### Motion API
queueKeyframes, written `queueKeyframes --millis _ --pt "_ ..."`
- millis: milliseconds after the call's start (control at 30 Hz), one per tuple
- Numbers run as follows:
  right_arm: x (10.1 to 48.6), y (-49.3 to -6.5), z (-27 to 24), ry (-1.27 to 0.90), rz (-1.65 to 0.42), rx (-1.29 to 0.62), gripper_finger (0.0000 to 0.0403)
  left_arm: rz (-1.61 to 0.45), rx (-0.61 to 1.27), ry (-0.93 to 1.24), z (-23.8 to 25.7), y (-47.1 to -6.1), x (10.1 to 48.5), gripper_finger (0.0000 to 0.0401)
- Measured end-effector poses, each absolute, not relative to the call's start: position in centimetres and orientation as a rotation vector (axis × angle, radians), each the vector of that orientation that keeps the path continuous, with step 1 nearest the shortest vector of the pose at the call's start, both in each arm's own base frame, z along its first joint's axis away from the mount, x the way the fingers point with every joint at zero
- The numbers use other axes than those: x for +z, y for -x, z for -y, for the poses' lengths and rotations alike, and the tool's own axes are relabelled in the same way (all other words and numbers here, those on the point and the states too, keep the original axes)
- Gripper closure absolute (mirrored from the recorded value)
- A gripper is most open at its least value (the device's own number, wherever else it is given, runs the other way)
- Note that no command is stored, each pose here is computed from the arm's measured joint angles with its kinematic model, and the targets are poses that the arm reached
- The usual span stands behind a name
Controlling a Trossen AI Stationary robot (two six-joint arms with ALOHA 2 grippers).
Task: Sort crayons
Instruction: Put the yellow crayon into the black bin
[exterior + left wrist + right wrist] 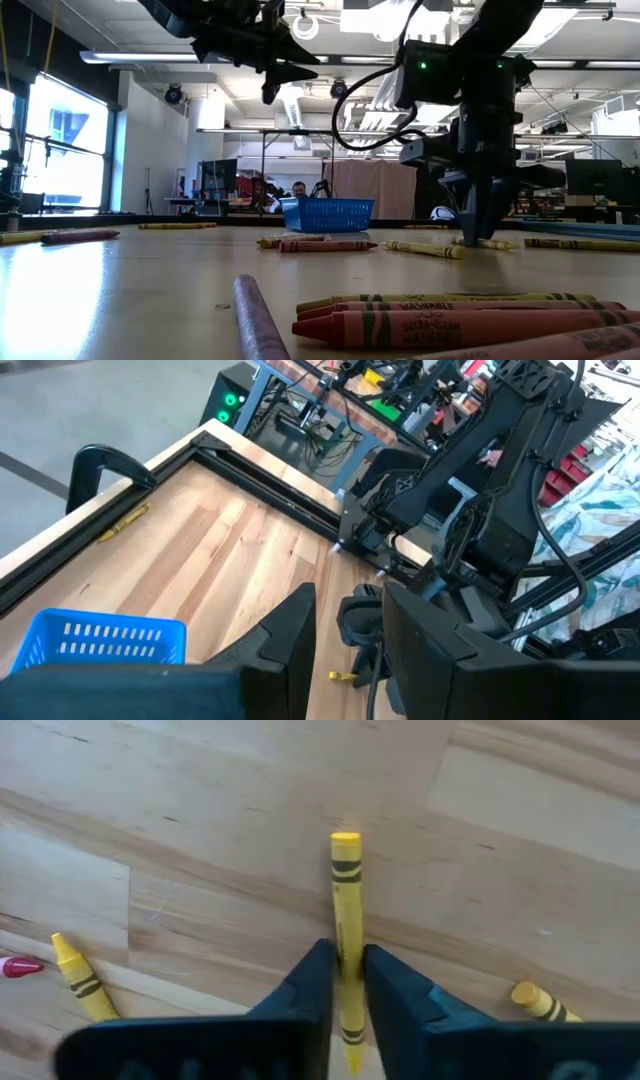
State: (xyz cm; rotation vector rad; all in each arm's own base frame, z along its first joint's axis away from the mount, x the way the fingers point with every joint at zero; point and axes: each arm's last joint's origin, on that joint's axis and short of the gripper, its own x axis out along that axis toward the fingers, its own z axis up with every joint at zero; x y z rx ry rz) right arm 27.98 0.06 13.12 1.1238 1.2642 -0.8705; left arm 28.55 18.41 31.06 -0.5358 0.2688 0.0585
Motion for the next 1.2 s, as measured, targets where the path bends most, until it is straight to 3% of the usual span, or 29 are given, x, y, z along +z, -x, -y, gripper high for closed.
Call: queueKeyframes --millis 100,300,567,833,1000,1200 --pt "13.1 -28.0 -0.1 -1.137 -1.276 -0.859 0.0393 -0.269 0.059 0.536 -18.4 -28.6 31.1 0.0298" --pt "14.5 -28.1 -0.1 -1.18 -1.29 -0.787 0.0384 -0.269 0.058 0.534 -18.4 -28.6 31.1 0.0298" --pt "21.8 -28.8 -1.7 -1.193 -1.178 -0.503 0.0394 -0.272 0.018 0.54 -18.3 -28.6 31.1 0.0298" --pt "26.4 -27.3 -8.6 -1.22 -1.237 -0.276 0.0388 -0.28 -0.029 0.524 -18.2 -28.5 31.1 0.0298" --pt "26.0 -24.8 -14.5 -1.218 -1.374 -0.284 0.0387 -0.297 -0.035 0.498 -18.1 -28.5 30.8 0.0298" --pt "25.6 -20.3 -20.1 -1.32 -1.537 -0.453 0.0387 -0.3 -0.038 0.474 -18.1 -28.5 30.8 0.0298"
